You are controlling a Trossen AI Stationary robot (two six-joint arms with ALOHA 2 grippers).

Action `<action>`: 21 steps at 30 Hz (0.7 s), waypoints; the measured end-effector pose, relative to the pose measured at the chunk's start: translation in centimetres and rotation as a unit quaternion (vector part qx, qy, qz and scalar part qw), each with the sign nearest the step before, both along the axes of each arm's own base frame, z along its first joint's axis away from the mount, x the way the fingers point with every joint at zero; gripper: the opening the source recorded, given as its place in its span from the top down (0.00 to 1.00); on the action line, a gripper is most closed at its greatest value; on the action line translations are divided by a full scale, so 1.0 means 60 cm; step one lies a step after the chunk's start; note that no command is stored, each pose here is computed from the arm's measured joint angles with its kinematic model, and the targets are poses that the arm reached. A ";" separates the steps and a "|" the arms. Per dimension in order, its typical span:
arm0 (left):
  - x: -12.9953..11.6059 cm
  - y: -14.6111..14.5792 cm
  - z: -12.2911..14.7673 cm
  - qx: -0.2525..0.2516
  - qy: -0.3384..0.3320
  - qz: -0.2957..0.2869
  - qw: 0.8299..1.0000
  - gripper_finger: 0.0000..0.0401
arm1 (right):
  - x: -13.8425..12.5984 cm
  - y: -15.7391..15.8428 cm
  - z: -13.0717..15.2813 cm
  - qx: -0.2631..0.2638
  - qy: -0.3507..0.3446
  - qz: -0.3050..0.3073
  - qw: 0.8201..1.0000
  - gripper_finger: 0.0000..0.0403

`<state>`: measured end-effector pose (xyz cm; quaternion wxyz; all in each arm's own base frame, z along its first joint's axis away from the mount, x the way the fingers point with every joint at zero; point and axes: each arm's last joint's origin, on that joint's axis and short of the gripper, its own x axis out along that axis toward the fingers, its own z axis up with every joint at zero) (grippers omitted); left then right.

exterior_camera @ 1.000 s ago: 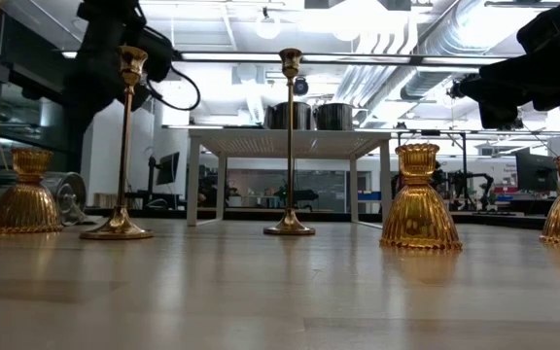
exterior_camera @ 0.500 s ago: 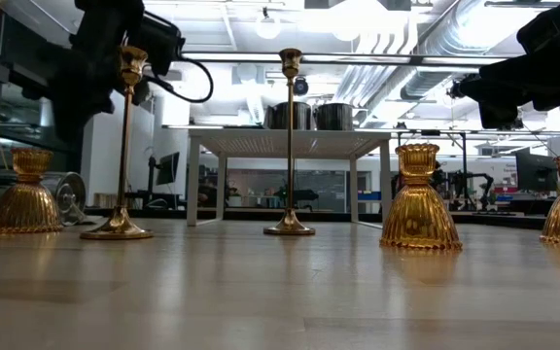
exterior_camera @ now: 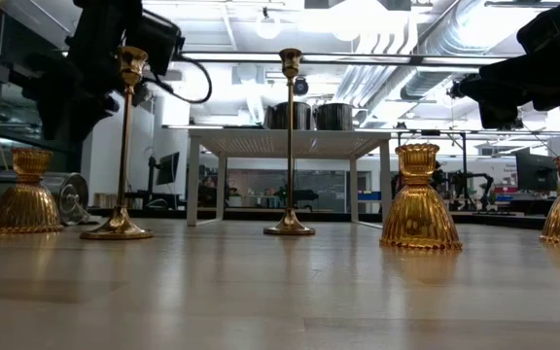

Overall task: Pick & Place candle stick holders
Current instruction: Put the silver scented candle aligned with the other silver scented candles on the shelf

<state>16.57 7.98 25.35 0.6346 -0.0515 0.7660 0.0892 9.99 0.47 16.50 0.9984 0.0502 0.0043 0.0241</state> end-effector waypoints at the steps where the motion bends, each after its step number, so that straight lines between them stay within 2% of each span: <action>1: -0.003 -0.002 -0.008 -0.008 0.008 -0.003 1.000 0.09 | 0.000 0.000 0.000 0.000 0.000 0.000 1.000 0.59; 6: -0.023 -0.012 -0.059 -0.035 0.049 -0.004 0.998 0.09 | 0.000 0.000 0.000 0.000 0.000 0.000 1.000 0.59; 10: -0.029 -0.012 -0.076 -0.015 0.067 -0.007 0.998 0.10 | 0.000 0.000 0.000 0.000 0.000 0.000 1.000 0.59; 21: -0.010 0.000 -0.077 0.049 0.004 -0.013 0.999 0.10 | 0.000 0.000 0.000 0.000 0.000 0.000 1.000 0.59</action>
